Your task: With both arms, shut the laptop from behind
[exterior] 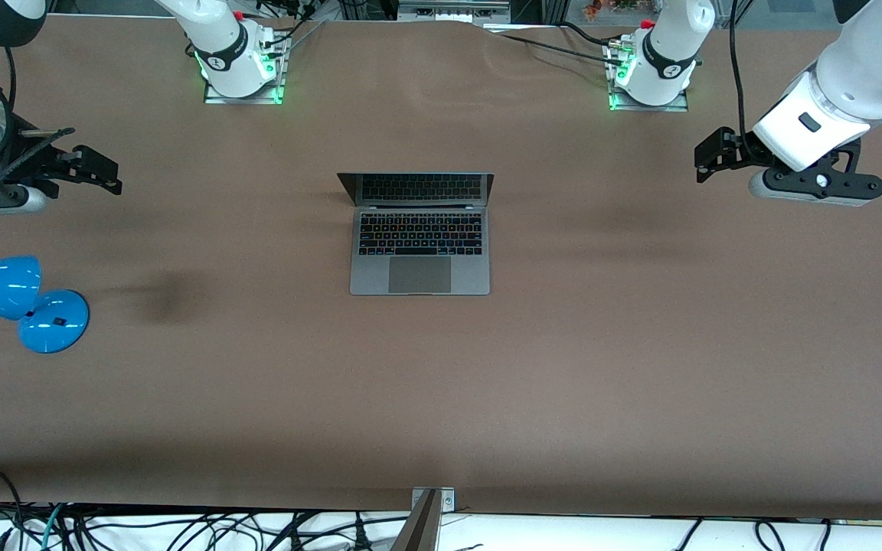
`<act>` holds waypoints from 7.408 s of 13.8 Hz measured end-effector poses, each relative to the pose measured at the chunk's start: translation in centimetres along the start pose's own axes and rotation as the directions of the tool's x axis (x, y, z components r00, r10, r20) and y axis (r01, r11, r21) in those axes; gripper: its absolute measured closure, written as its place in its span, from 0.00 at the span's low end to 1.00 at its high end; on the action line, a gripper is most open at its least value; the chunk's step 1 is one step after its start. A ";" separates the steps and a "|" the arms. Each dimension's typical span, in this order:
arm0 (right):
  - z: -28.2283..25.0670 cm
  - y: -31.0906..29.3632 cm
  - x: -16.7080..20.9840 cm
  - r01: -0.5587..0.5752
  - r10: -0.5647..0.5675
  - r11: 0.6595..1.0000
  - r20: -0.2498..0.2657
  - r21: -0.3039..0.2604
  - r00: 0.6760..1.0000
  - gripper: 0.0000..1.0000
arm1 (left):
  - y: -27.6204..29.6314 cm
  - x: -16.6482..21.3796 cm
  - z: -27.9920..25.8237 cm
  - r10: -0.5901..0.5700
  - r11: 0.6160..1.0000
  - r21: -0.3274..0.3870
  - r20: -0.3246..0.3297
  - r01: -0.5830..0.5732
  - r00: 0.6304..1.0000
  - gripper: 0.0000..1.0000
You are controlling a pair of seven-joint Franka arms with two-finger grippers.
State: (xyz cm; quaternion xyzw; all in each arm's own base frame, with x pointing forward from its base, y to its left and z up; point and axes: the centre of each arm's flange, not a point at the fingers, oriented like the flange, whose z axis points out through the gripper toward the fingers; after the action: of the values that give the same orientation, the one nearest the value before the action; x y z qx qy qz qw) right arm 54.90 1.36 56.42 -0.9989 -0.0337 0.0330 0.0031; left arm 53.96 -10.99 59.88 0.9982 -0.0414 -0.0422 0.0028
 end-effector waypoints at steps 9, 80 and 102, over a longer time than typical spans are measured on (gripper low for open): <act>-0.1 0.0 0.0 0.000 0.000 1.000 -0.004 -0.001 1.000 0.00 | -0.7 0.9 1.3 -0.012 1.000 -0.003 0.023 0.012 1.000 0.00; 26.1 -29.5 5.1 -0.086 0.031 0.978 0.272 0.191 0.962 0.95 | 29.5 4.0 32.0 -0.330 0.918 -0.126 0.285 0.376 0.900 0.99; 33.0 -29.0 10.7 -0.102 0.043 0.963 0.227 0.252 0.973 0.95 | 28.6 6.4 37.7 -0.344 0.914 -0.134 0.241 0.382 0.908 0.99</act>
State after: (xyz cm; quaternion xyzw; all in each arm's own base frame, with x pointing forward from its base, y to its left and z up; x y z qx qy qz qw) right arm 61.47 31.18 23.05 -0.9805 0.0076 0.1474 0.1299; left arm 54.79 -40.05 22.05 0.9738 0.1495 -0.1518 0.0794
